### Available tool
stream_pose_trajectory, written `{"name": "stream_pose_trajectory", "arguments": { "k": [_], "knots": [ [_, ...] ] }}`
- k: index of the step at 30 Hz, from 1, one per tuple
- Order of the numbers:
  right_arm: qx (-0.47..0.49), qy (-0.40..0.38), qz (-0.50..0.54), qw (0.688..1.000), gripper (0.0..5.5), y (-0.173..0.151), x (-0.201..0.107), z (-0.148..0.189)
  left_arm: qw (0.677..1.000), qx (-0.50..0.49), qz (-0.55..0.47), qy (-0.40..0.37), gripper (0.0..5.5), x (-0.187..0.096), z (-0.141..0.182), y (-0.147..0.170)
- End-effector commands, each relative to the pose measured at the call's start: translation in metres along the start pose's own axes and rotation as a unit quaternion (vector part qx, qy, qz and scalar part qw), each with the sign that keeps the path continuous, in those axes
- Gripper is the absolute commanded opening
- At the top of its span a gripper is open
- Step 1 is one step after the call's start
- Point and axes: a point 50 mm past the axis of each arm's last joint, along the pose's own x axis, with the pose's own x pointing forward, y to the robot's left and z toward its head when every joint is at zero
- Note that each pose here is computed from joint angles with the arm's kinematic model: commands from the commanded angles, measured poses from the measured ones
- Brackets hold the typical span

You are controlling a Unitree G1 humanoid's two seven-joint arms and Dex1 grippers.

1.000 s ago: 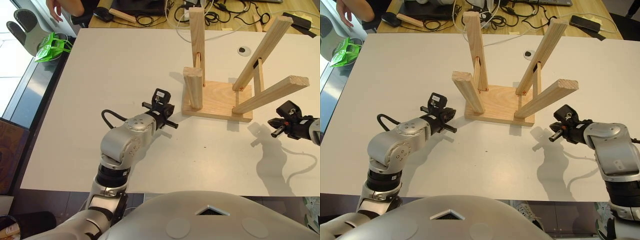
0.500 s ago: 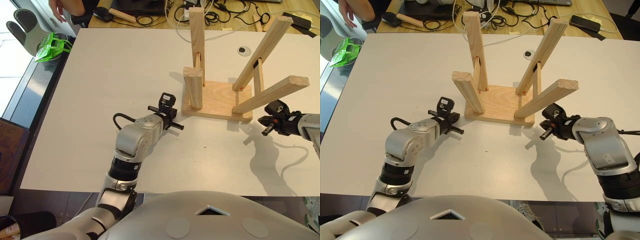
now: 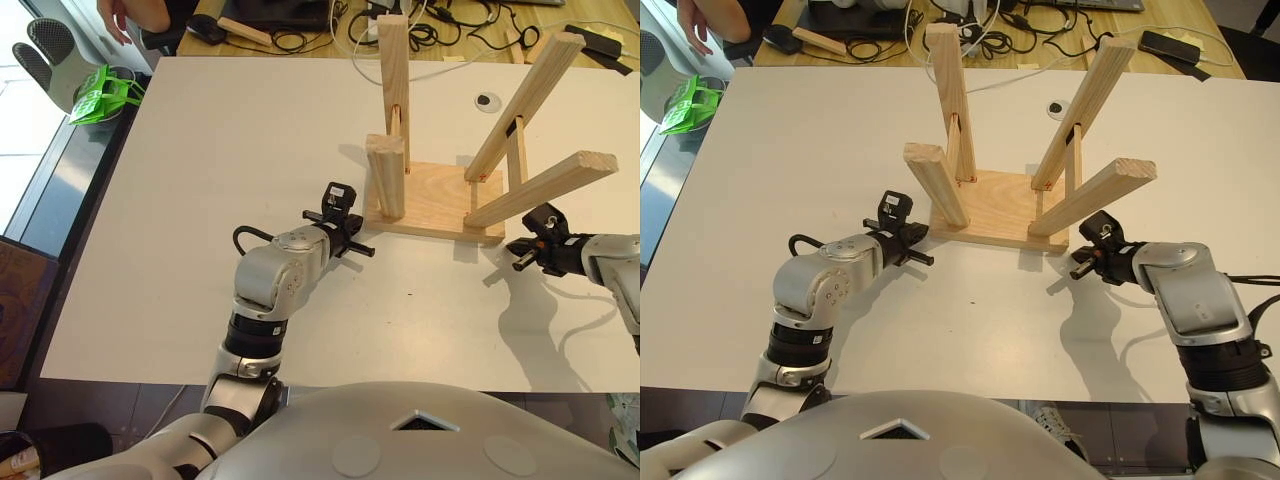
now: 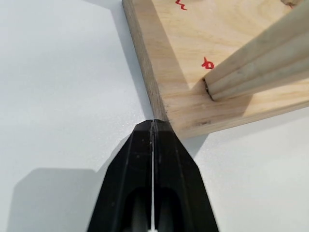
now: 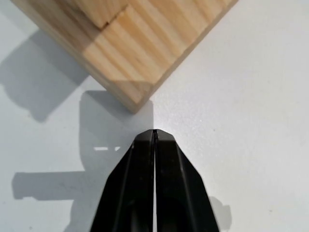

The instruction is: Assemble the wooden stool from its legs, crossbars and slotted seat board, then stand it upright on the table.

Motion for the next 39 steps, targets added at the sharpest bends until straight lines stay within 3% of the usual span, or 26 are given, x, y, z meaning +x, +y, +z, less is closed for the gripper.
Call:
{"name": "stream_pose_trajectory", "arguments": {
  "k": [1, 9, 13, 17, 20, 39],
  "knots": [
    [0.012, 0.002, 0.012, 1.000, 0.00, 0.003, 0.007, 0.001, 1.000, 0.001, -0.006, 0.000, 0.03, 0.000, 0.005, -0.001],
    [0.016, -0.002, 0.024, 1.000, 0.00, 0.007, 0.008, 0.008, 1.000, -0.009, -0.017, 0.016, 0.03, 0.004, 0.003, -0.006],
    [0.021, 0.000, -0.044, 0.999, 0.00, -0.010, 0.009, 0.012, 1.000, -0.001, -0.004, 0.016, 0.03, 0.004, 0.002, -0.004],
    [0.207, -0.010, -0.066, 0.976, 0.00, -0.026, 0.011, 0.018, 1.000, -0.004, -0.004, 0.014, 0.03, 0.005, 0.003, -0.005],
    [0.267, -0.015, -0.086, 0.960, 0.00, -0.036, 0.009, 0.019, 1.000, -0.007, -0.005, 0.013, 0.03, 0.004, 0.003, -0.005],
    [0.209, -0.023, 0.051, 0.976, 0.00, -0.005, 0.005, 0.021, 0.998, -0.029, -0.054, -0.006, 0.03, 0.002, 0.008, -0.011]
  ]
}}
